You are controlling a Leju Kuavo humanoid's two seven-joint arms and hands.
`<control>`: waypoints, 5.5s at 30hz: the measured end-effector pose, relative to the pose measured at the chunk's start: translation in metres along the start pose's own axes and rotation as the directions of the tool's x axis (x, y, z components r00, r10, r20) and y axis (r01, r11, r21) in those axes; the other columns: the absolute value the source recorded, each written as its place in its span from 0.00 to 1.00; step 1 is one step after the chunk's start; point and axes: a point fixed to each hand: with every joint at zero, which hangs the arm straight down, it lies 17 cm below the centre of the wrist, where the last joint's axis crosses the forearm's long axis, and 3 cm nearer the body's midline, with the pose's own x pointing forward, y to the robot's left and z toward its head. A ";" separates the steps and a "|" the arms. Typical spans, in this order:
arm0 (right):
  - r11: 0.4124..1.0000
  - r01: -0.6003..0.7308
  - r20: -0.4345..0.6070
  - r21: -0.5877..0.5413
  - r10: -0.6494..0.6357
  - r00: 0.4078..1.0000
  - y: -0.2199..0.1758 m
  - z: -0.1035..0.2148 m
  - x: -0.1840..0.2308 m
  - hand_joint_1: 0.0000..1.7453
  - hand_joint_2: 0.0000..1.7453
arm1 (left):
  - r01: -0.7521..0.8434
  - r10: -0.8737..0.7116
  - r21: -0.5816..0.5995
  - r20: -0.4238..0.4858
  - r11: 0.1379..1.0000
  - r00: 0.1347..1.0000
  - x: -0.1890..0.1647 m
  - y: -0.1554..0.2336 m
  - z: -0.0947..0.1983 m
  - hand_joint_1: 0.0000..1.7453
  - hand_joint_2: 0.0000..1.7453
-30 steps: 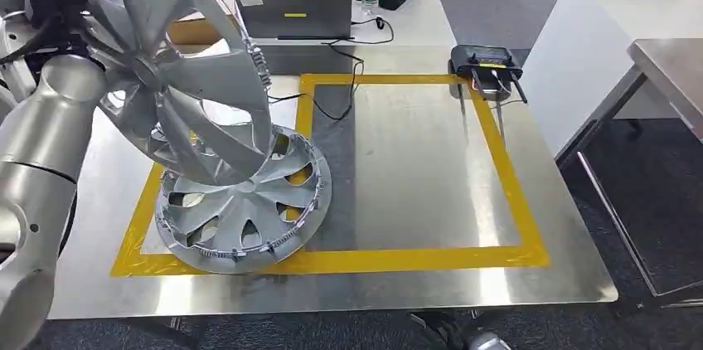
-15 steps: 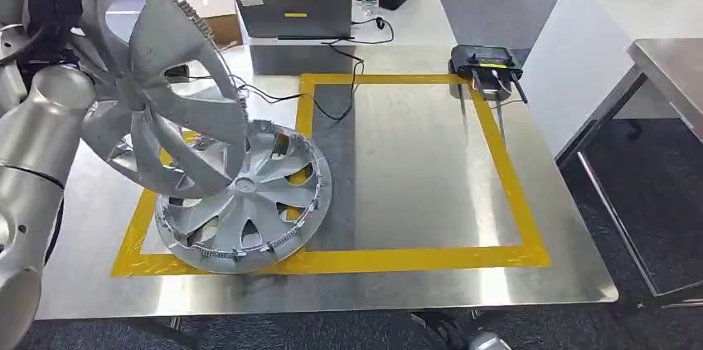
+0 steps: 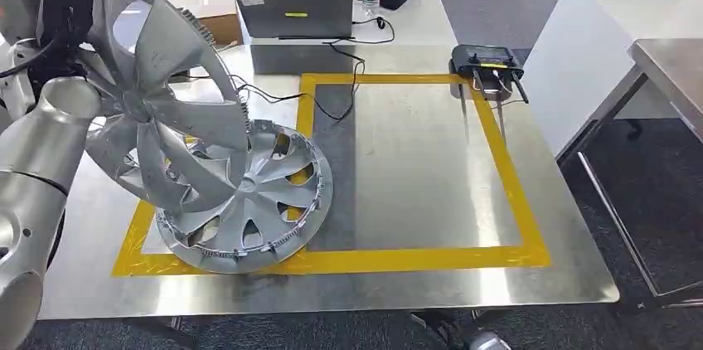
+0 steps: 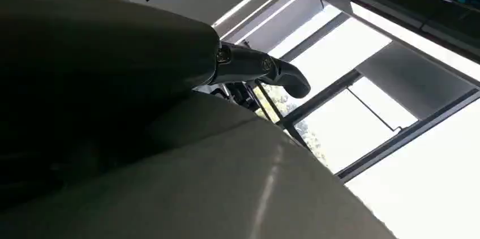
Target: Take the parts from the cabinet and place them on the table.
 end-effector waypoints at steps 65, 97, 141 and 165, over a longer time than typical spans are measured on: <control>1.000 0.010 -0.047 0.007 -0.009 0.999 0.014 -0.003 -0.030 0.00 0.00 | -0.410 0.422 0.102 -0.185 0.907 0.888 -0.031 0.000 0.007 0.00 0.00; 1.000 0.004 -0.049 0.013 -0.003 0.999 0.018 -0.004 -0.035 0.00 0.00 | 0.028 -0.026 -0.068 0.044 0.997 0.999 -0.018 -0.017 0.015 0.00 0.00; 1.000 -0.005 -0.057 0.017 0.006 0.998 0.021 -0.005 -0.030 0.00 0.00 | -0.933 0.813 0.359 -0.538 -0.019 -0.224 -0.075 -0.111 0.085 0.00 0.00; 1.000 -0.005 -0.058 0.018 0.006 0.998 0.021 -0.005 -0.033 0.00 0.00 | -0.816 0.612 -0.189 -0.574 0.547 0.544 -0.039 -0.134 0.091 0.00 0.00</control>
